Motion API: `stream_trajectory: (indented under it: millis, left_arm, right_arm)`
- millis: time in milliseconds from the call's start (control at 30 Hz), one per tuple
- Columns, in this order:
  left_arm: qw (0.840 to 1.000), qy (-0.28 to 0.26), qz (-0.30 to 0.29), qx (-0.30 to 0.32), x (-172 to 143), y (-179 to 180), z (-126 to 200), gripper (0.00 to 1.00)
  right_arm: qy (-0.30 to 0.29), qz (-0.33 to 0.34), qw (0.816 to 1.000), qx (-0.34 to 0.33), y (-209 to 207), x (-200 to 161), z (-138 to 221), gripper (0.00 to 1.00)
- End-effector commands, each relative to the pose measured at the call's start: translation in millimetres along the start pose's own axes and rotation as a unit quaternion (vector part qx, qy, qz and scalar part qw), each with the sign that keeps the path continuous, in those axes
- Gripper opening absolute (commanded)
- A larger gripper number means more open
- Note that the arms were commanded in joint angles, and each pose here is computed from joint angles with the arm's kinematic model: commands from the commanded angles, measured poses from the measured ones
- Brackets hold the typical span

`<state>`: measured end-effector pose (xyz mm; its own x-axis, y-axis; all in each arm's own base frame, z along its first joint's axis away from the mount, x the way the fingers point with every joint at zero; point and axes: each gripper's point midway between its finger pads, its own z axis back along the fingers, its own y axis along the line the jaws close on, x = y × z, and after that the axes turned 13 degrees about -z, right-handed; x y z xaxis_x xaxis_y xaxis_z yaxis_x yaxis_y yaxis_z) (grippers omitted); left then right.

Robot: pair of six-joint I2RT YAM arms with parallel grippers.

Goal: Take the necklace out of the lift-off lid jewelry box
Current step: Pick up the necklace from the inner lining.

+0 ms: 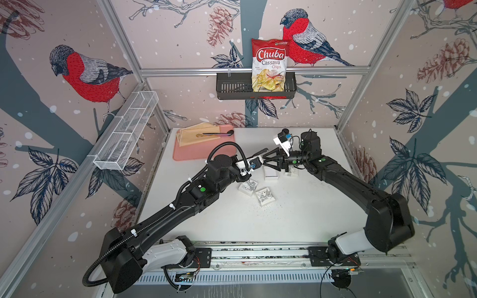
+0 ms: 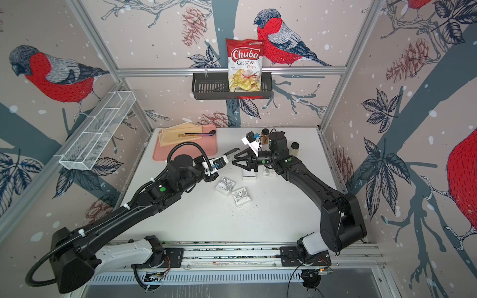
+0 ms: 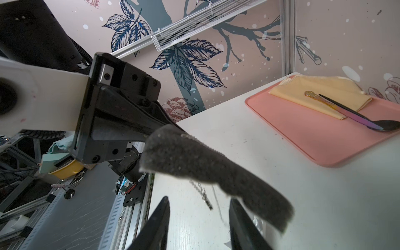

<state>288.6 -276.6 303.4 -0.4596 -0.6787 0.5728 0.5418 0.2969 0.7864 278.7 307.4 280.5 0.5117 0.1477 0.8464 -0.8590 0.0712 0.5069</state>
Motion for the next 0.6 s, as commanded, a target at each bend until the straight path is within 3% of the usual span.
stream_trajectory:
  millis: [0, 267, 567]
  left_arm:
    - [1.0, -0.023, -0.009, 0.011, 11, 7, 2, 0.0]
    - [1.0, -0.027, -0.009, 0.01, 12, 6, 2, 0.0]
    - [1.0, -0.013, -0.008, 0.023, 6, 9, 2, 0.0]
  right_arm:
    - [-0.012, 0.011, 1.0, -0.005, -1, 8, -2, 0.46]
    - [-0.003, 0.011, 1.0, 0.013, 7, 4, -10, 0.42]
    - [0.005, 0.002, 1.0, 0.021, 9, 0, -10, 0.1]
